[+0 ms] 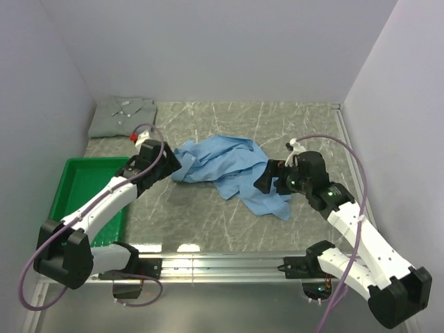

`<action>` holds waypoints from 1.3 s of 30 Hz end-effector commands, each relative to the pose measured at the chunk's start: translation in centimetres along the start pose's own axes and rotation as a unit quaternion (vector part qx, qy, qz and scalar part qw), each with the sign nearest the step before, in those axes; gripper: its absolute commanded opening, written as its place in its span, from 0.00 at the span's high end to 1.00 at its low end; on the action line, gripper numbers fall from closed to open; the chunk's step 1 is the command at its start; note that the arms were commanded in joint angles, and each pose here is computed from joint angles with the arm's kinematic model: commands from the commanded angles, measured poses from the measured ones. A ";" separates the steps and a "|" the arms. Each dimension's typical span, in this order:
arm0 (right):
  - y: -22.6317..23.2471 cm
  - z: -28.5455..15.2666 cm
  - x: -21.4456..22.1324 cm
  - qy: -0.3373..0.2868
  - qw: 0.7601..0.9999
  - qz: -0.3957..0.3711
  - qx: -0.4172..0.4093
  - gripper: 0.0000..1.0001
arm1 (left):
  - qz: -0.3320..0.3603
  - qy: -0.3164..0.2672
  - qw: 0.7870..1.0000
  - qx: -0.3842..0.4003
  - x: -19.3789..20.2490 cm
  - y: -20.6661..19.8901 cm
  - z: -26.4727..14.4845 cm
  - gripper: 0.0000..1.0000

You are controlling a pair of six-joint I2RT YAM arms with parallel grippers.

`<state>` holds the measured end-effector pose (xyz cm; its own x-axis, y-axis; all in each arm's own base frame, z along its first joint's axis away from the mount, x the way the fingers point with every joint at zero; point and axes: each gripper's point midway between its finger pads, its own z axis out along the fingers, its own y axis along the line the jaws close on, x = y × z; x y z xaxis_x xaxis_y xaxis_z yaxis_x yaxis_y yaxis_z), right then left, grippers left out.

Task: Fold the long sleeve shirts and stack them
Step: Move the shirt to the center of the board, then flatten the shirt out

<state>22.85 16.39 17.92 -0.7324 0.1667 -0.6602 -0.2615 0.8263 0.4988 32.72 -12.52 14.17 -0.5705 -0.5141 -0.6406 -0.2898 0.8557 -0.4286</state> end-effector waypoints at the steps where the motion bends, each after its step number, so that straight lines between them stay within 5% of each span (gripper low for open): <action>1: 0.8 1.2 -0.8 -0.019 1.000 -0.007 -0.006 0.07 | -0.087 0.000 0.995 0.047 -0.2 -0.4 0.9 0.23; 15: 0.5 2.9 0.4 -0.010 1.000 -0.009 -0.006 0.08 | -0.220 0.047 0.969 0.101 5.0 -0.7 4.5 0.25; 30: 0.4 2.9 0.4 -0.018 1.000 -0.019 -0.007 0.08 | -0.244 0.043 0.964 0.099 7.6 -3.2 7.2 0.37; 34: -0.3 3.1 0.6 -0.020 1.000 -0.023 0.007 0.08 | -0.233 0.047 0.967 0.087 8.5 -3.1 8.2 0.49; 39: -2.8 3.3 0.5 -0.032 0.997 -0.023 0.068 0.12 | -0.211 0.036 0.974 0.077 8.5 -2.7 8.1 0.81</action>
<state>24.28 17.21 14.61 -0.7199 0.1537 -0.6769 -0.2396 0.8602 0.4502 33.50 -19.51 2.95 -0.5121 -0.8078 -0.2918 -0.4403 0.5386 -0.7184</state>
